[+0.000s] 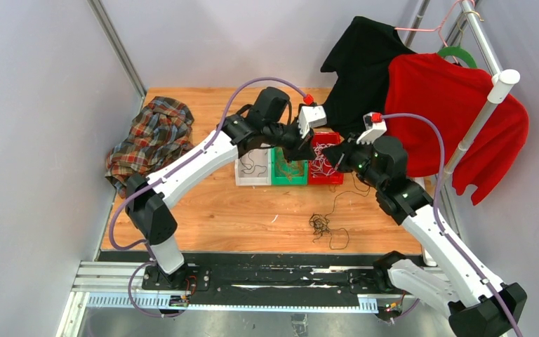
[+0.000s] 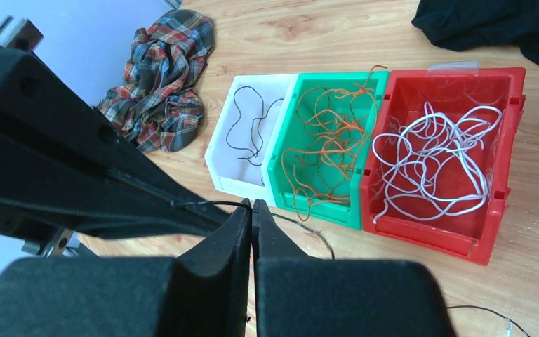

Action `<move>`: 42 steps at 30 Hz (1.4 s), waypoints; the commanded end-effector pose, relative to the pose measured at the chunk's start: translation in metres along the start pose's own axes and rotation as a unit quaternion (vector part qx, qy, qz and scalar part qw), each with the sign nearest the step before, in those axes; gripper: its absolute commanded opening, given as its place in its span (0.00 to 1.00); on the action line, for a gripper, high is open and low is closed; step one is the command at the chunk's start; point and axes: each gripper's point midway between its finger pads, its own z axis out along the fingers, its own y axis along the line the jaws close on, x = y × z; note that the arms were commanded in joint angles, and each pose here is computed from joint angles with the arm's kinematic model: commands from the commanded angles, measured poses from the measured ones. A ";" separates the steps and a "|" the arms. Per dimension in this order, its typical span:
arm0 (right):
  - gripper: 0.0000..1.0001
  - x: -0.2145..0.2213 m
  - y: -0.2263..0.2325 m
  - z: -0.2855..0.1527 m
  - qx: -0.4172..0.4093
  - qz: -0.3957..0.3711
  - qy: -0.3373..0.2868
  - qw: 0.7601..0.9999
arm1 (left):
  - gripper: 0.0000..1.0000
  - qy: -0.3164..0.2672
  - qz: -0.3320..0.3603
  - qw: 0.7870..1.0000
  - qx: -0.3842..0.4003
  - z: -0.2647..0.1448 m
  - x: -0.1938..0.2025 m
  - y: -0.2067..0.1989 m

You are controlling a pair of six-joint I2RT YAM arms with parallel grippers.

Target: Untangle the cables

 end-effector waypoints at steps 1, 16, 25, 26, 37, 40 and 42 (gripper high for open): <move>0.01 0.001 0.006 -0.004 -0.025 -0.022 -0.002 0.999 | 0.01 -0.013 0.046 0.998 -0.051 -0.023 -0.029 0.019; 0.62 0.034 -0.013 -0.006 -0.041 -0.142 0.035 0.988 | 0.00 -0.062 0.287 0.937 -0.191 -0.174 -0.131 -0.011; 0.64 0.109 -0.007 0.006 -0.085 -0.129 0.102 0.983 | 0.00 -0.094 0.332 0.902 -0.260 -0.231 -0.159 -0.028; 0.64 0.121 -0.006 0.008 -0.084 -0.137 0.113 0.981 | 0.00 -0.094 0.335 0.899 -0.266 -0.236 -0.159 -0.029; 0.64 0.221 0.001 0.035 -0.055 -0.215 0.196 0.955 | 0.01 -0.107 0.361 0.865 -0.330 -0.284 -0.165 -0.042; 0.63 0.238 -0.019 0.042 -0.005 -0.233 0.210 0.949 | 0.00 -0.101 0.372 0.853 -0.353 -0.300 -0.163 -0.045; 0.59 0.248 -0.031 0.044 0.022 -0.247 0.213 0.945 | 0.00 -0.092 0.372 0.849 -0.363 -0.307 -0.156 -0.046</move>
